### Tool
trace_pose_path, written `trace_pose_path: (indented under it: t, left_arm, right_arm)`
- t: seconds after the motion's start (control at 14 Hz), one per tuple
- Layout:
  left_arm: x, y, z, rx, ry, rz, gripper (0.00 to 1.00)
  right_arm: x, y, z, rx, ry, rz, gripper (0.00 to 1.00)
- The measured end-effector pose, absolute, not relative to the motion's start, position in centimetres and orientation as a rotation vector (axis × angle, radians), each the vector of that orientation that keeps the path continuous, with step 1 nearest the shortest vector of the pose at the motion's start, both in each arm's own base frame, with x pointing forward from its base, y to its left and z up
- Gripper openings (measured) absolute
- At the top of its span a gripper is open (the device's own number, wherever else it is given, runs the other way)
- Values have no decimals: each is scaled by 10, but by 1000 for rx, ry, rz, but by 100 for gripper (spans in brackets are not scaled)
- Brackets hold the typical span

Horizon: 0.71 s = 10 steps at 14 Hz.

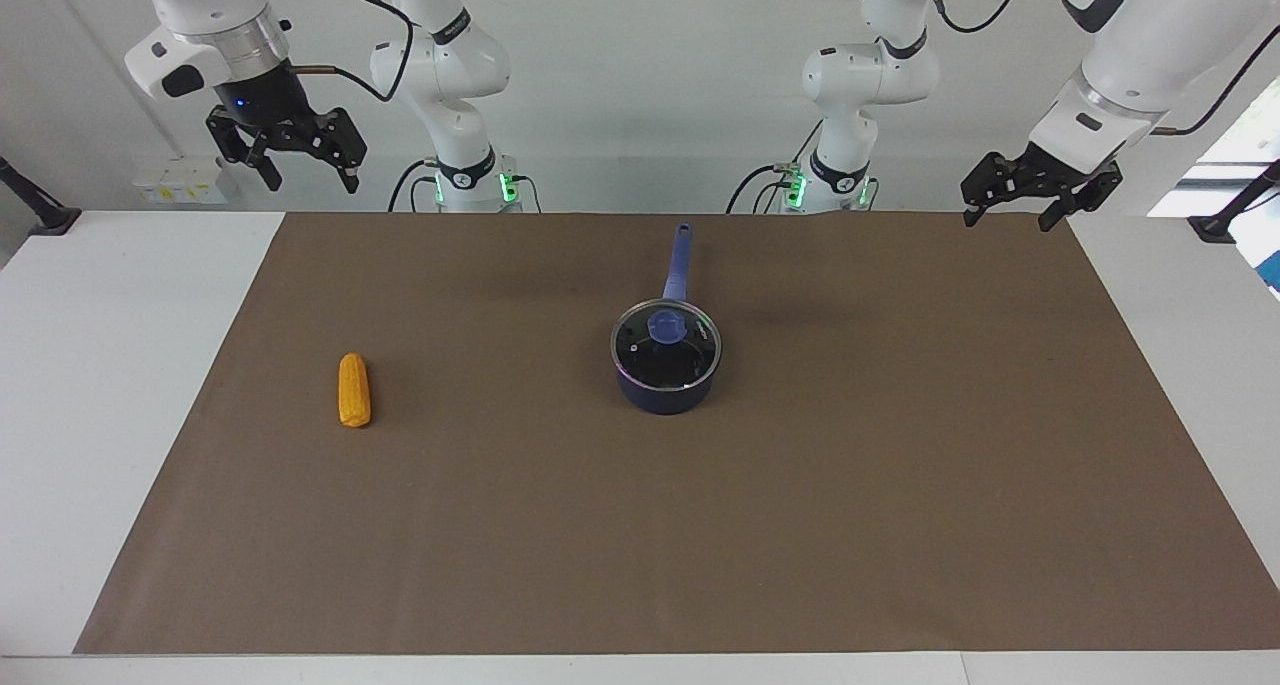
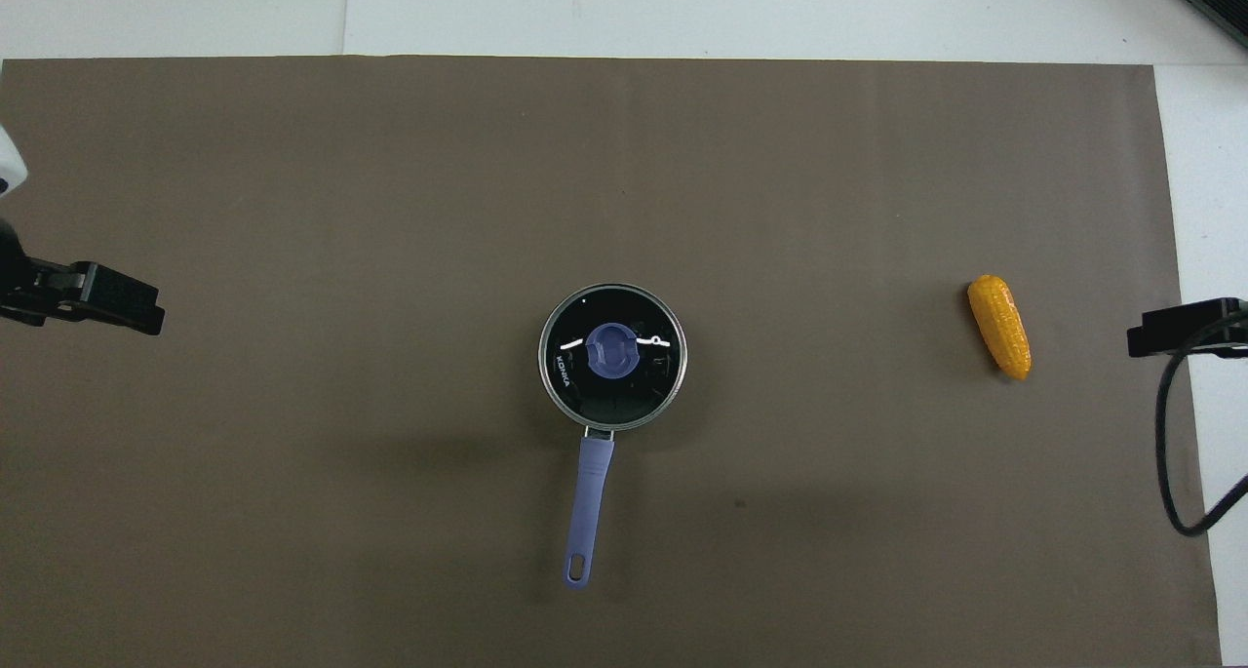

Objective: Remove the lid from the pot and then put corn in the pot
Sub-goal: 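Move the left gripper toward the glass lid on the pot, then grasp the lid knob with the left gripper while the right gripper reaches the corn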

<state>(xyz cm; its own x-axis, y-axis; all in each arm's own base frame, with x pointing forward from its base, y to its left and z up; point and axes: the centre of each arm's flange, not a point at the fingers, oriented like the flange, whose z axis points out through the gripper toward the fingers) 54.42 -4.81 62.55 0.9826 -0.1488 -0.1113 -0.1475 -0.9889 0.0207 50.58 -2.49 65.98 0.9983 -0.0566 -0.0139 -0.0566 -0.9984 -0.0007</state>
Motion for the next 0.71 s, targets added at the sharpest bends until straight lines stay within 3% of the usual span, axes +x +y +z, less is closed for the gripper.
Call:
trace_pose_path:
  t: [0.71]
  left_arm:
    - [539,-132,601,3136,-182,-149,100]
  right_arm:
    - [505,-24,663,-3139,87,12,100]
